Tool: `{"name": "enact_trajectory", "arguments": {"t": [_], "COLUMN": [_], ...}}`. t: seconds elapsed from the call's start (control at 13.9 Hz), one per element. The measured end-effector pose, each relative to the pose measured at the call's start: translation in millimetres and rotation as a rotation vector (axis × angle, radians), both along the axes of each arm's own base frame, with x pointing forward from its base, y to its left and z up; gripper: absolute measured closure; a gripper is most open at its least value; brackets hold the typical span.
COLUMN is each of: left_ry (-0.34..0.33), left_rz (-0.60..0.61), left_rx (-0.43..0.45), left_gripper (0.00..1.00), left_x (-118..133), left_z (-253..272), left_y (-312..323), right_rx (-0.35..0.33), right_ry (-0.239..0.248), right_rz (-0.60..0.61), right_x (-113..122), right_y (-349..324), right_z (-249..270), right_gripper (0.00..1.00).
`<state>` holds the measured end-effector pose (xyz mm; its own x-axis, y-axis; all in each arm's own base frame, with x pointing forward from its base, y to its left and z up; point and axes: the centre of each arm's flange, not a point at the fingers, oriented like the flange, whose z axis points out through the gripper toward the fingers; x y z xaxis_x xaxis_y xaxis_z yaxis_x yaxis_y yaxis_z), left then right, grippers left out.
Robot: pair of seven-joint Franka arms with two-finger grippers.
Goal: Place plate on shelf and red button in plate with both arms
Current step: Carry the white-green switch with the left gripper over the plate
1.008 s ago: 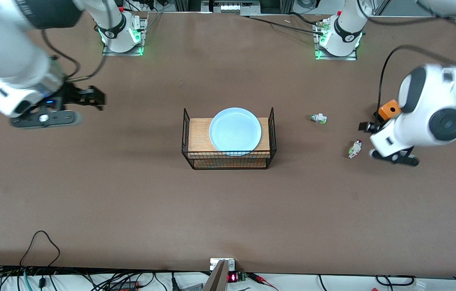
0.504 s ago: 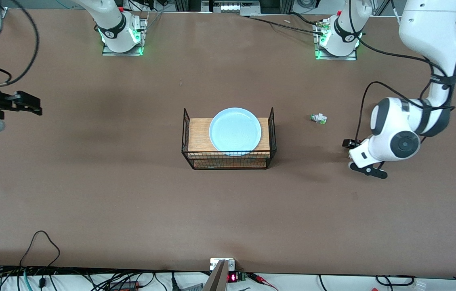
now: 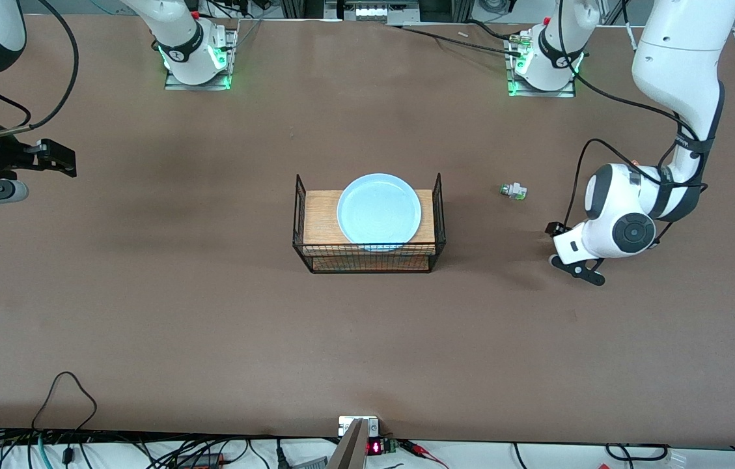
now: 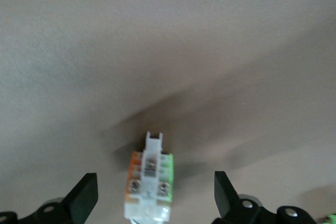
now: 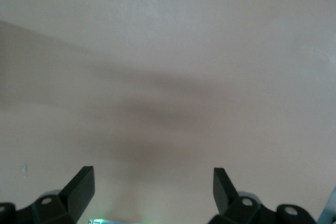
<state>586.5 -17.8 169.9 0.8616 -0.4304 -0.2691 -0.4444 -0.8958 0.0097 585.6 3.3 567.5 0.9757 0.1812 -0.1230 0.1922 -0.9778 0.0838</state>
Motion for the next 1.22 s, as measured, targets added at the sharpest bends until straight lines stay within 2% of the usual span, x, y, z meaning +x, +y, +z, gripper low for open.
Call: {"name": "enact_trajectory", "arguments": {"t": [0.14, 0.36, 0.43, 0.65, 1.01, 1.15, 1.22], "left_ry": [0.000, 0.011, 0.024, 0.046, 0.108, 0.087, 0.074], "left_rz": [-0.050, -0.102, -0.115, -0.123, -0.221, -0.293, -0.294], "left_rx": [-0.015, -0.028, -0.031, -0.032, -0.062, -0.116, -0.175], "left_gripper": [0.26, 0.59, 0.67, 0.67, 0.67, 0.67, 0.67], "left_x": [0.7, 0.4, -0.4, 6.6, 37.4, 37.8, 34.6], "left_z": [-3.2, -3.1, -2.5, 22.6, 170.7, 226.0, 246.5], "left_y": [5.5, 5.2, 5.3, -0.1, -80.9, -140.9, -169.0], "right_rx": [0.018, 0.020, 0.019, 0.018, 0.019, 0.019, 0.019], "right_ry": [-0.023, -0.024, -0.025, -0.025, -0.042, -0.060, -0.068], "right_rz": [-0.007, -0.034, -0.044, -0.055, -0.059, -0.062, -0.063], "right_x": [3.7, 4.1, 4.1, 4.1, 5.4, 7.1, 7.6], "right_y": [-2.5, -3.0, -3.2, -6.0, -8.7, -10.6, -11.1], "right_z": [-1.7, -4.9, -5.0, -5.1, 0.2, 7.8, 11.8], "right_gripper": [0.00, 0.00, 0.00, 0.00, 0.00, 0.00, 0.00]}}
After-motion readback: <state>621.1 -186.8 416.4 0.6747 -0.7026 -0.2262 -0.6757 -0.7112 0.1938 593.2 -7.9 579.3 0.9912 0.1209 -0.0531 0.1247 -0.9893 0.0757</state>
